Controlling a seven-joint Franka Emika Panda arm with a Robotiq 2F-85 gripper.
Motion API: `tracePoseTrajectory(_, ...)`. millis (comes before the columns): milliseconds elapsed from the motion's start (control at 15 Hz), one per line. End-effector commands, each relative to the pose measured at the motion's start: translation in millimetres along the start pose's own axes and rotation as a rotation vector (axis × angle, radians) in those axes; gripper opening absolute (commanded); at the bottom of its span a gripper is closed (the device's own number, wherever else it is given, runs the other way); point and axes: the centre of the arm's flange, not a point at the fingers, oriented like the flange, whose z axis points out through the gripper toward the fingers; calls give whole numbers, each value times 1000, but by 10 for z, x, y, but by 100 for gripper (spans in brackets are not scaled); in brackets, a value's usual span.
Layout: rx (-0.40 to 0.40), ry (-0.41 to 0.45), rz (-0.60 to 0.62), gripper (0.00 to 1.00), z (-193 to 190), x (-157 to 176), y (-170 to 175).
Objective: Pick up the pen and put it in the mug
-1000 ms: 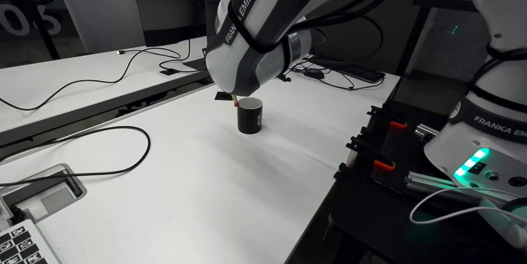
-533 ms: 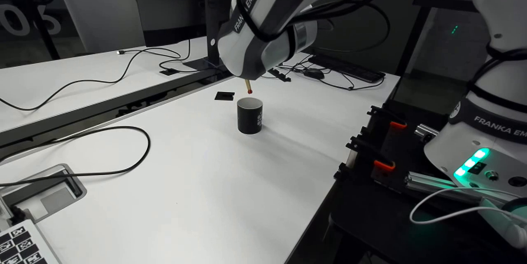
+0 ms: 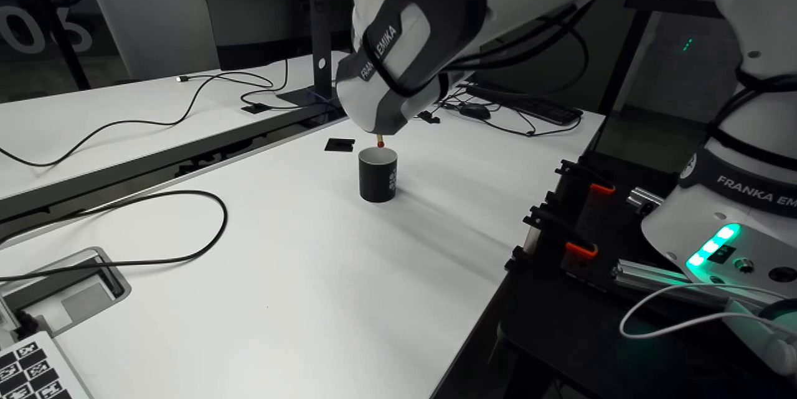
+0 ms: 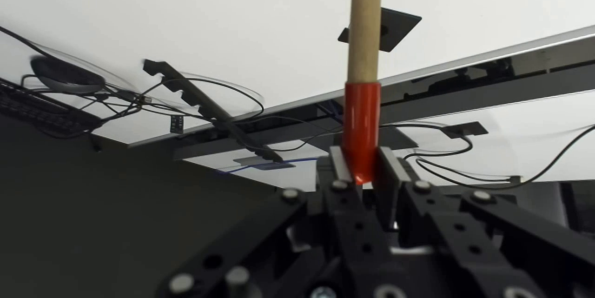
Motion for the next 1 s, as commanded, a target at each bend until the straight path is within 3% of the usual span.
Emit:
tracePoseTrajectory(0,-55,51,45,5,-19,-59,-97)
tracePoseTrajectory(933,-73,114,49,5,-110,-78,-154)
